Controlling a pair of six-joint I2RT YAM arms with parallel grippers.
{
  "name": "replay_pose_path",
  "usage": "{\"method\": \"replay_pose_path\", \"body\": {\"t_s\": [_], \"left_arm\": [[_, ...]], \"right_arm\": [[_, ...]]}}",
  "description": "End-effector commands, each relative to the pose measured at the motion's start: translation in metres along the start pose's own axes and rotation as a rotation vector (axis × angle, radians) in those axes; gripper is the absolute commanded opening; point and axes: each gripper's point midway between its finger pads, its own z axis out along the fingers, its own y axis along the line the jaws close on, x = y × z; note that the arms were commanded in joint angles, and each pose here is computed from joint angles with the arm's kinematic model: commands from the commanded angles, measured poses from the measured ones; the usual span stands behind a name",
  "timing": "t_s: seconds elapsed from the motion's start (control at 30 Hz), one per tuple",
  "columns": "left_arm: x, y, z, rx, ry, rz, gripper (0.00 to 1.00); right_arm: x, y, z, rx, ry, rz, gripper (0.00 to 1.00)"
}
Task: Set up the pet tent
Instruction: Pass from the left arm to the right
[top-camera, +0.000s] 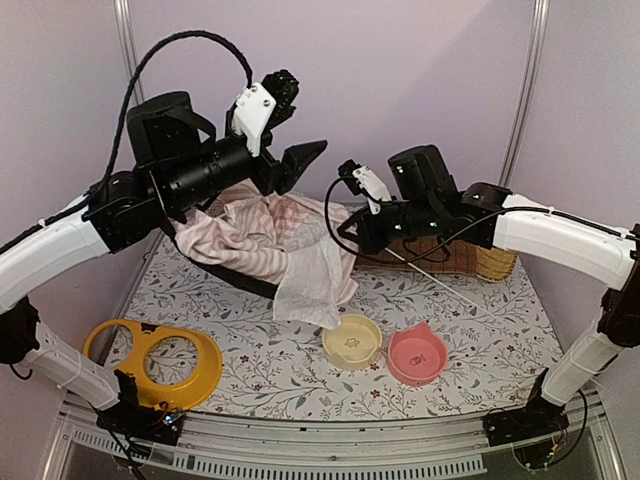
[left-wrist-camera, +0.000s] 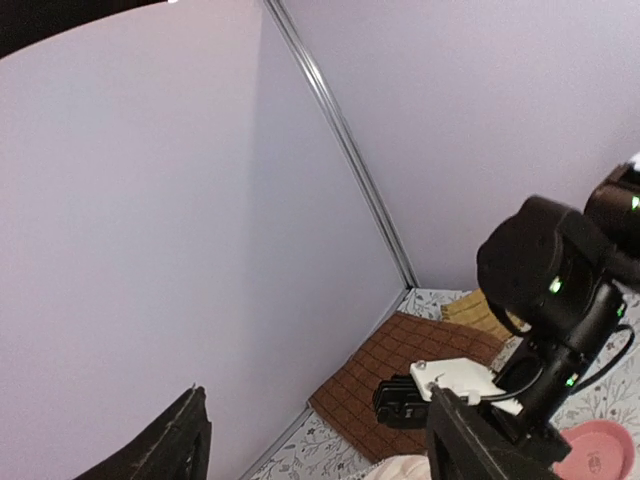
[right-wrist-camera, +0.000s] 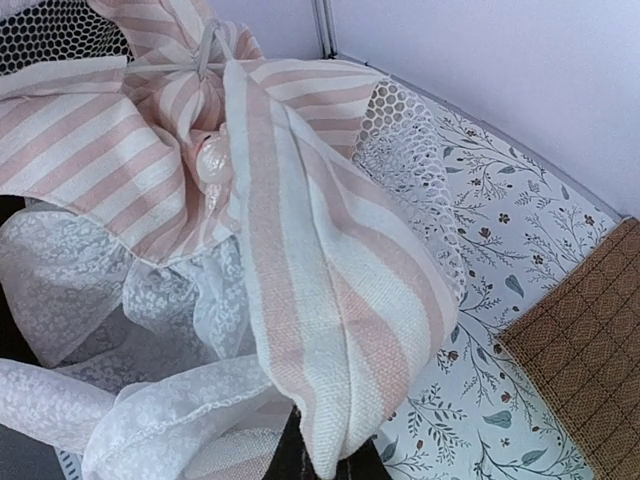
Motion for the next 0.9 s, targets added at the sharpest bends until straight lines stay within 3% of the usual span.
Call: {"method": "replay_pose_path", "body": {"t_s": [0.0,0.2,0.4,0.57,0.87], "left_arm": [[-0.030,0.025,-0.018,-0.049,-0.065,-0.254,0.76],[-0.008,0.017,-0.031,-0.043,-0.020,-0.512,0.71],[0.022,-0.003,-0.046,-0.049,0.033,-0.654,0.69],[0.044,0.021,-0.076,-0.204,0.067,-0.730,0.70],[0.039,0.076,-0.147,-0.396,0.000,-0.790,0.74]], "right_arm": [[-0.042,-0.030,0.010,0.155,-0.164,0.127,0.00],[-0.053,-0.054,0.039,0.286,-0.205,0.134,0.00],[-0.056,-0.078,0.071,0.416,-0.209,0.105,0.00],[-0.055,-0.083,0.101,0.440,-0.196,0.077,0.00],[-0.032,-0.085,0.143,0.423,-0.158,0.072,0.00]]}}
